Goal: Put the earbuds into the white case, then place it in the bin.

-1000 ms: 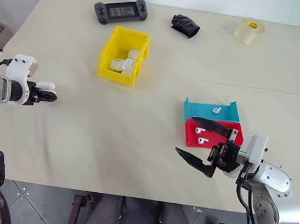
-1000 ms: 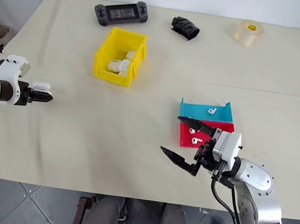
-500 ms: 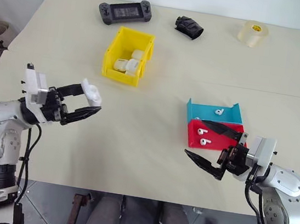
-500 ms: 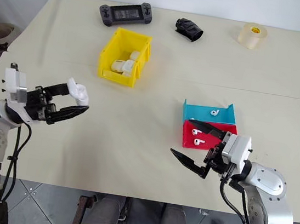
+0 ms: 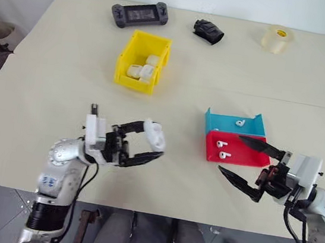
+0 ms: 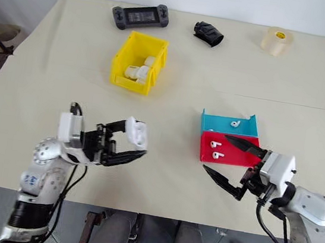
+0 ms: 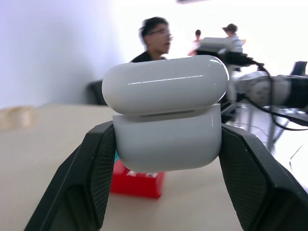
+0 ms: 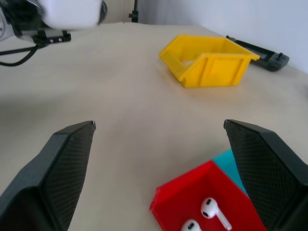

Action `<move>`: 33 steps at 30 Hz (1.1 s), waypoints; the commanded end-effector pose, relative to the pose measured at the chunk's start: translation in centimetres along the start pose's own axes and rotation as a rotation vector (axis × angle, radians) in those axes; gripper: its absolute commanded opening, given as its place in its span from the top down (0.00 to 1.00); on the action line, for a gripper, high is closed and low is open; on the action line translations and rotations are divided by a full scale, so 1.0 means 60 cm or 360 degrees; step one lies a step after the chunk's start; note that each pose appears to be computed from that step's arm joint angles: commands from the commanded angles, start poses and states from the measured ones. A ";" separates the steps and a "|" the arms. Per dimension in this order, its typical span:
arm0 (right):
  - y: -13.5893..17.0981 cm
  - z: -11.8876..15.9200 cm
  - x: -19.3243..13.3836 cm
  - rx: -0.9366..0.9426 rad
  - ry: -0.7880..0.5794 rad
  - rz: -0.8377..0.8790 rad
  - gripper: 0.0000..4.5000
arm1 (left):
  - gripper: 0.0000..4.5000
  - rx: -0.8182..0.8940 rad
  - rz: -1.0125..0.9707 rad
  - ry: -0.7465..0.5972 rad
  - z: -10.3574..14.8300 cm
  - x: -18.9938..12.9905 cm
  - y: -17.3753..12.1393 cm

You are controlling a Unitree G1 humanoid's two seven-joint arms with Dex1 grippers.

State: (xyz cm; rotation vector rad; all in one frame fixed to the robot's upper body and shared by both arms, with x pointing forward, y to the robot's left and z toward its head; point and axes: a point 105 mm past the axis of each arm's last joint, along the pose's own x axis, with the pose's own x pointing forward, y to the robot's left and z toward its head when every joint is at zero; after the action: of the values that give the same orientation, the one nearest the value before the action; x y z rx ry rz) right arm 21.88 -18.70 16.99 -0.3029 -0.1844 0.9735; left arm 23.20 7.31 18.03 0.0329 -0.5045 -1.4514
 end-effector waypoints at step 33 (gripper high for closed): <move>-0.068 -0.085 0.057 -0.0164 0.1331 0.0549 0.00 | 0.37 0.0129 -0.0410 -0.0111 -0.020 0.030 -0.024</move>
State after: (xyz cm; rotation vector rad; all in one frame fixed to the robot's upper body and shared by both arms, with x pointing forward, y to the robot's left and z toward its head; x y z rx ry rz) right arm 28.17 -18.86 13.07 -0.8014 0.6151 1.1002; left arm 22.95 5.33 16.33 0.1021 -0.5927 -1.6733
